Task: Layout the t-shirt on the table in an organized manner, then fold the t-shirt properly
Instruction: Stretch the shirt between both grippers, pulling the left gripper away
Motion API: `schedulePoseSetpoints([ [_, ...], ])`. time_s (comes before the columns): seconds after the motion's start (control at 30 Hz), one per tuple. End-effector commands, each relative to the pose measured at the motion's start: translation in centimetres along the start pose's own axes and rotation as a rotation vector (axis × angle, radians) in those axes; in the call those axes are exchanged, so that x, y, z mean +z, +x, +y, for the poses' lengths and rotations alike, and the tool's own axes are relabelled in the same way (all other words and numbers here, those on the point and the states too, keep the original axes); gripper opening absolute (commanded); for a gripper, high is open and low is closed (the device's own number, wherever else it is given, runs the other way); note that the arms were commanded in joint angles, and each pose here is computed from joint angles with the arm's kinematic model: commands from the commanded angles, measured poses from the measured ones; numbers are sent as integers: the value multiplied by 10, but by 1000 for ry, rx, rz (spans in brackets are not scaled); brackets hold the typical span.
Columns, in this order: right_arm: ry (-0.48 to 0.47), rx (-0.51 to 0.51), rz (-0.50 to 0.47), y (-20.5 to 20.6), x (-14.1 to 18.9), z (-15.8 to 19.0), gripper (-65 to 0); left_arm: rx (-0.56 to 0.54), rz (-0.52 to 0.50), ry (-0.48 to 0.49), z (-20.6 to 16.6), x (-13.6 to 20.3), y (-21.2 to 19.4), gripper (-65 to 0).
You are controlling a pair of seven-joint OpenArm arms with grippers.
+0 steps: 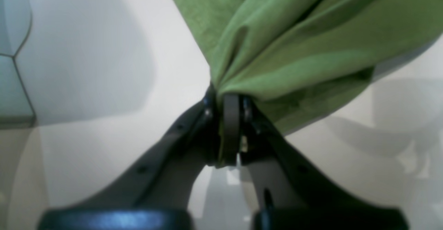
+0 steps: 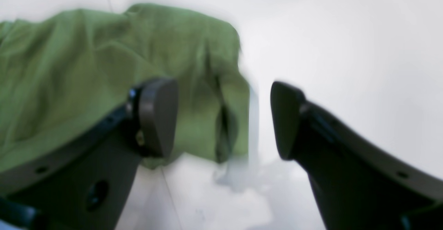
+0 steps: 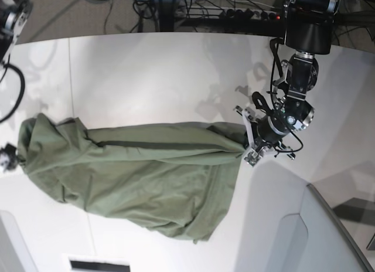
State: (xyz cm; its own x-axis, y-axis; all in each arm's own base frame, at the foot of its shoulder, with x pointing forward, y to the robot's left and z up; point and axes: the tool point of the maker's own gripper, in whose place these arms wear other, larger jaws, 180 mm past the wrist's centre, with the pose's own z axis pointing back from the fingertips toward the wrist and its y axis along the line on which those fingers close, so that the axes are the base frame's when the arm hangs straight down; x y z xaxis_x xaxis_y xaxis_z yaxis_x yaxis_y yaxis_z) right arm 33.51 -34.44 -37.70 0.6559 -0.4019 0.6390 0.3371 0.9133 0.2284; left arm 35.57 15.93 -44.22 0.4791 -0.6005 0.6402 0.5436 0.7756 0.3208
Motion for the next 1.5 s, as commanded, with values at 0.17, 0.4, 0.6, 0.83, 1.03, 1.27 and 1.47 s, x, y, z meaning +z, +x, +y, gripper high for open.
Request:
schedulePoseSetpoints([
  [0.17,45,-95,44,-57,4,1,-261,-14,-66,38,11,9,21,-650],
  [0.4,45,-133,89,-74,-4,-3,-261,-12,-62,36,11,8,19,-650],
  [0.6,49,-166,125,-84,-13,-4,-264,-13,-63,37,11,8,19,-650],
  [0.83,101,-159,149,-87,-24,7,-267,-13,-63,37,11,8,19,-650],
  [1.03,115,-192,171,-87,-34,12,-267,-13,-64,38,12,8,20,-650],
  [1.27,115,-206,161,-85,-38,11,-267,-13,-66,40,13,8,22,-650],
  [1.47,117,-208,157,-85,-39,12,-413,-13,-66,40,13,8,22,-650],
])
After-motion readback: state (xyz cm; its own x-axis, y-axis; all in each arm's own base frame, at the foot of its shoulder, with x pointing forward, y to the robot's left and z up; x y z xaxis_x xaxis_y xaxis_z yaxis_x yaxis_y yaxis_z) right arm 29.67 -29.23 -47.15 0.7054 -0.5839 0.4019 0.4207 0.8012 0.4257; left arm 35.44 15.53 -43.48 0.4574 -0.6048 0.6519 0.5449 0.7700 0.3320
